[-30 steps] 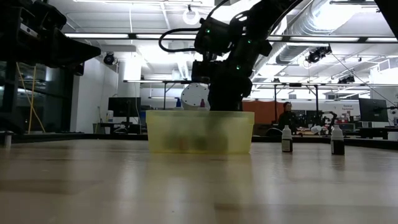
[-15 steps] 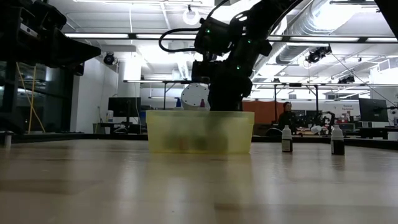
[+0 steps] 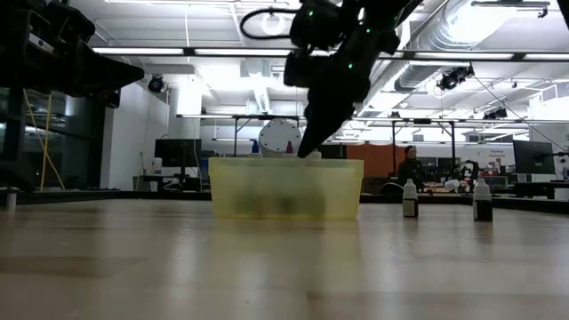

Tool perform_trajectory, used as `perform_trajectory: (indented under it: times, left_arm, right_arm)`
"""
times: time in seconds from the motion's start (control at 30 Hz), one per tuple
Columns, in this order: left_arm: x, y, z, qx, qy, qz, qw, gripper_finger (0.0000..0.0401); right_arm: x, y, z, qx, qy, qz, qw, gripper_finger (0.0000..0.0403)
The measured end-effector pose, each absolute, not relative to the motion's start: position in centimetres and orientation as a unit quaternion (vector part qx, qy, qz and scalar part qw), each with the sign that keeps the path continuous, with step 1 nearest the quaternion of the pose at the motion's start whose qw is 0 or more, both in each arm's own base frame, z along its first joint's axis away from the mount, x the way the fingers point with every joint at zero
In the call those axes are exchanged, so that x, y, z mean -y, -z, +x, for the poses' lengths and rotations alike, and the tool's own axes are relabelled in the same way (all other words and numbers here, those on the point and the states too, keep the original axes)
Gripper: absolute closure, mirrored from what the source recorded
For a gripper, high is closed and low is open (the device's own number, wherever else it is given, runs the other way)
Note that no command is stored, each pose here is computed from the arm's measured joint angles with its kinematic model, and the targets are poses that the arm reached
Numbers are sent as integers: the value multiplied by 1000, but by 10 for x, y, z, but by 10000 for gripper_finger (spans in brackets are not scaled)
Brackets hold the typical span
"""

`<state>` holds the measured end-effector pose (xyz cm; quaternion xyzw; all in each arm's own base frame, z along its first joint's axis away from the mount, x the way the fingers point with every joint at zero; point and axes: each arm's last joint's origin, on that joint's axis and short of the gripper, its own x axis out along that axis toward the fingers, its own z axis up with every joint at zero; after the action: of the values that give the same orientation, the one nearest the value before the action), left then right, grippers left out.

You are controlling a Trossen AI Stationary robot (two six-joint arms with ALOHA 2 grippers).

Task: Pick & Place food coloring
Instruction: Put the small green food coloring bottle in the yellow transparent bin

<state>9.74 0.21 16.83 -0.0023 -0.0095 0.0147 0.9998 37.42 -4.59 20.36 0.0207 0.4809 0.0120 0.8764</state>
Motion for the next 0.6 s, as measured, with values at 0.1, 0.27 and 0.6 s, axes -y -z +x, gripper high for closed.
perform_trajectory:
  times: [0.1,0.27,0.6]
  left_arm:
    - [-2,-168,97,10,-15,-2,1000,401]
    - [-2,-168,97,9,-15,-2,1000,401]
    - [-2,-168,97,9,-15,-3,1000,401]
  right_arm:
    - [45,-214,367,-485,-13,19,874,267]
    - [42,-226,352,-510,-16,21,859,267]
    - [39,-231,329,-546,-5,13,838,267]
